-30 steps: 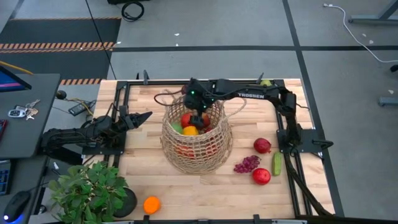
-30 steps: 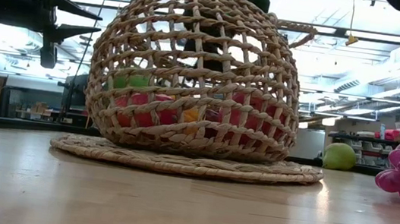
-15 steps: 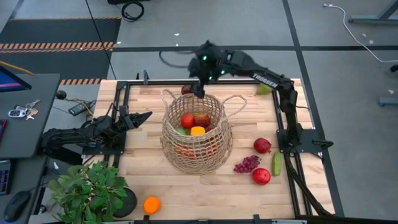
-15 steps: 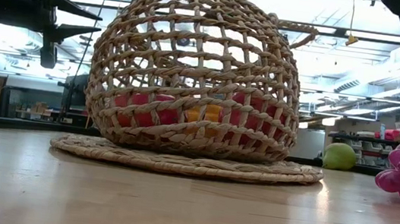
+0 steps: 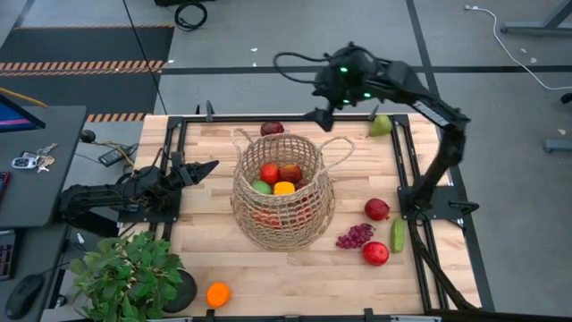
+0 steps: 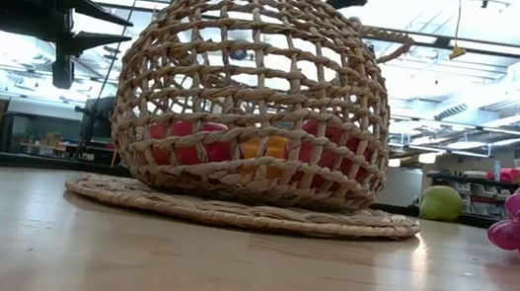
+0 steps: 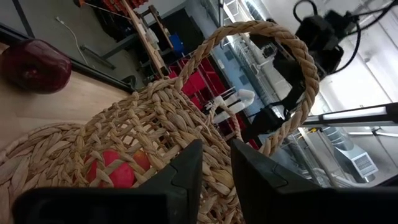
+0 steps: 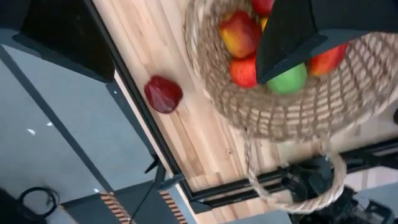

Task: Build produce basket
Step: Put the red apple into the basket

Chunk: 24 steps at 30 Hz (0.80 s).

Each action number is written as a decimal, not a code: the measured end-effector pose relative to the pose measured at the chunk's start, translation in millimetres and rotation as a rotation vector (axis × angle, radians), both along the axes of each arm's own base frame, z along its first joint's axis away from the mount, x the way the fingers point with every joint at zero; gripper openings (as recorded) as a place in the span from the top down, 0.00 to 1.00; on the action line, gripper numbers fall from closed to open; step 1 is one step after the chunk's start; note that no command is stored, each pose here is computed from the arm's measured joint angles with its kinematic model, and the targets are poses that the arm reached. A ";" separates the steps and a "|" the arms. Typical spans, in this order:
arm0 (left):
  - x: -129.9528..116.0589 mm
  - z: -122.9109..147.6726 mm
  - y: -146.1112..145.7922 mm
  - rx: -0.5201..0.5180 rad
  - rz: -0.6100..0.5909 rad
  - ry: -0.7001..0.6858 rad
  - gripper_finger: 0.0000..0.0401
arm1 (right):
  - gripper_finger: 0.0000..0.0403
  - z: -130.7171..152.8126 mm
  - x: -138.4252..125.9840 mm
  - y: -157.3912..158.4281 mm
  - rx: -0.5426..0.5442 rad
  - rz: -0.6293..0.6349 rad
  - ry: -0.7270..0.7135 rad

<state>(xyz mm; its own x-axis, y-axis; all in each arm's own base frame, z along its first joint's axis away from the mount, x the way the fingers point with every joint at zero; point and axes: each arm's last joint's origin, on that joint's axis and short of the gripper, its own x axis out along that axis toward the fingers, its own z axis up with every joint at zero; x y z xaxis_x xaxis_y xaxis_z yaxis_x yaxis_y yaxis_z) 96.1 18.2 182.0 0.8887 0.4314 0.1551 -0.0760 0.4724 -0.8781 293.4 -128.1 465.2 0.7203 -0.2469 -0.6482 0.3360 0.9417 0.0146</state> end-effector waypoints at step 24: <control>0.0 -0.1 0.0 0.000 -0.001 0.000 0.77 | 0.05 -40.5 -136.9 92.1 0.268 -0.028 -0.235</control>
